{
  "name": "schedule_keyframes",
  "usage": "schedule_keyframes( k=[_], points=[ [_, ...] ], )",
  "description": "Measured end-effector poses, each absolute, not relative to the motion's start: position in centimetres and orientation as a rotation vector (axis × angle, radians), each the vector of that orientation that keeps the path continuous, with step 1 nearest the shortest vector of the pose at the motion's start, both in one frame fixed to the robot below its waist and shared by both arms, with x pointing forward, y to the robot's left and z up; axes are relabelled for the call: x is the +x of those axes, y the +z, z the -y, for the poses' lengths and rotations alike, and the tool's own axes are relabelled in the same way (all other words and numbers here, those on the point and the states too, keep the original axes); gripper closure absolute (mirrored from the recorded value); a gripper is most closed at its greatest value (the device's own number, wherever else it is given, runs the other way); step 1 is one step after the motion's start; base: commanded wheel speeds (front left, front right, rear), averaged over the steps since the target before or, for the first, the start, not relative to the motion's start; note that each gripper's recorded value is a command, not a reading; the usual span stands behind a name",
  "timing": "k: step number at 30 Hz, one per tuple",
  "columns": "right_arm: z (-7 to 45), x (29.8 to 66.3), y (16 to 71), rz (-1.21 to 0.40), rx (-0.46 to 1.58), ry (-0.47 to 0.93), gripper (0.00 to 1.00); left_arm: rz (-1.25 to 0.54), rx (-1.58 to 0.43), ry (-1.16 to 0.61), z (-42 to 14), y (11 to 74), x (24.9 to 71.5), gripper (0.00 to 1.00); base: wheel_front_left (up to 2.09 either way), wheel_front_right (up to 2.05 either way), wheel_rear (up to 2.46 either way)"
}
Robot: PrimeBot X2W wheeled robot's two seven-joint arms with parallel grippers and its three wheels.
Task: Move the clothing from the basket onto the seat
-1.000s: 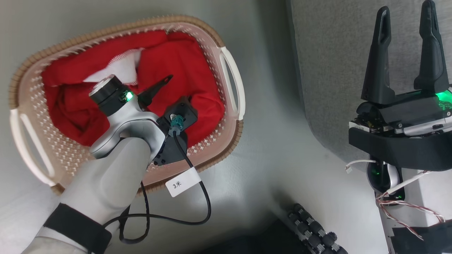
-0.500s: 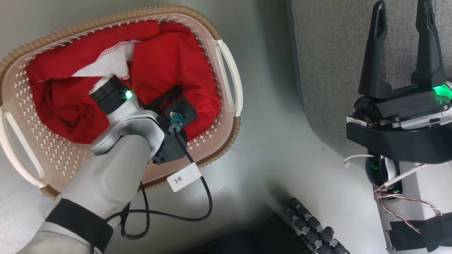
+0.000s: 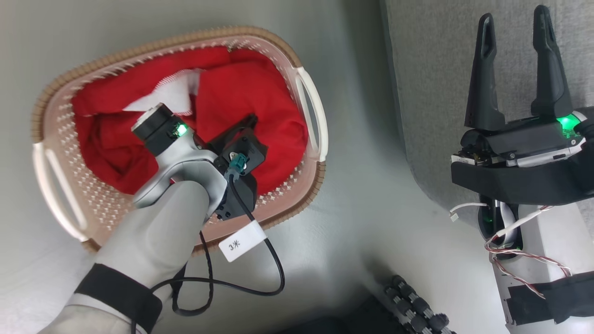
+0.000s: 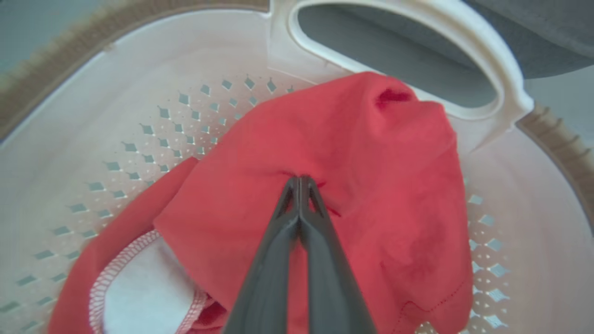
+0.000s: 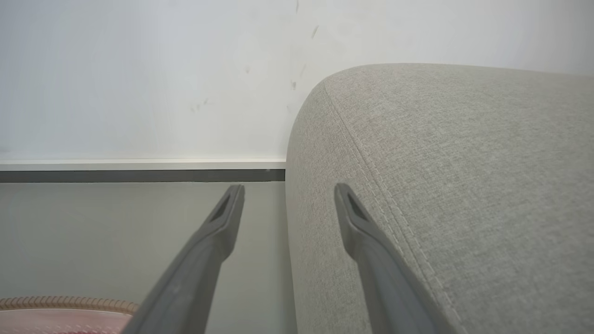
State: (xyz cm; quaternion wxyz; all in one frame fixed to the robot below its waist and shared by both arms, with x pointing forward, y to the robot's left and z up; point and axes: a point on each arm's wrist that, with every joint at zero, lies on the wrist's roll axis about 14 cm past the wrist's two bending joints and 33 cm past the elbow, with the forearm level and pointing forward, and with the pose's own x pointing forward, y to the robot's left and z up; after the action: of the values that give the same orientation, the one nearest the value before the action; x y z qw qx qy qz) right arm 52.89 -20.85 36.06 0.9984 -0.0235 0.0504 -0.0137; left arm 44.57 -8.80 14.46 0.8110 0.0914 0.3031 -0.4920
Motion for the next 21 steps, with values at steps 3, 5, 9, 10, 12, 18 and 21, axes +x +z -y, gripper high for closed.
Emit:
schedule_keyframes(
  k=[3,5,9,10,12,18,21],
  points=[
    [20.9,52.8,36.4,-0.099,-0.050,-0.029,0.00,-0.627,0.184,-1.034,8.5,15.6,44.9,1.00,0.00,0.00,0.00],
    [20.8,52.8,36.8,-0.096,-0.049,-0.026,0.00,-0.617,0.184,-1.025,8.3,16.3,45.1,1.00,0.00,0.00,0.00],
    [20.7,52.5,37.4,-0.094,-0.043,-0.025,0.00,-0.608,0.165,-0.987,7.5,17.8,45.3,1.00,0.00,0.00,0.00],
    [20.7,52.3,37.5,-0.095,-0.043,-0.024,0.00,-0.610,0.155,-0.971,7.2,18.2,45.4,1.00,0.00,0.00,0.00],
    [20.5,52.1,37.7,-0.098,-0.042,-0.018,0.00,-0.600,0.141,-0.942,6.7,19.0,45.8,1.00,0.00,0.00,0.00],
    [20.2,51.3,38.9,-0.094,-0.027,-0.014,0.00,-0.571,0.132,-0.879,5.2,21.8,46.5,1.00,0.00,0.00,0.00],
    [20.2,50.9,39.4,-0.092,-0.026,-0.013,0.00,-0.550,0.134,-0.857,4.5,23.2,46.6,1.00,0.00,0.00,0.00]
  ],
)
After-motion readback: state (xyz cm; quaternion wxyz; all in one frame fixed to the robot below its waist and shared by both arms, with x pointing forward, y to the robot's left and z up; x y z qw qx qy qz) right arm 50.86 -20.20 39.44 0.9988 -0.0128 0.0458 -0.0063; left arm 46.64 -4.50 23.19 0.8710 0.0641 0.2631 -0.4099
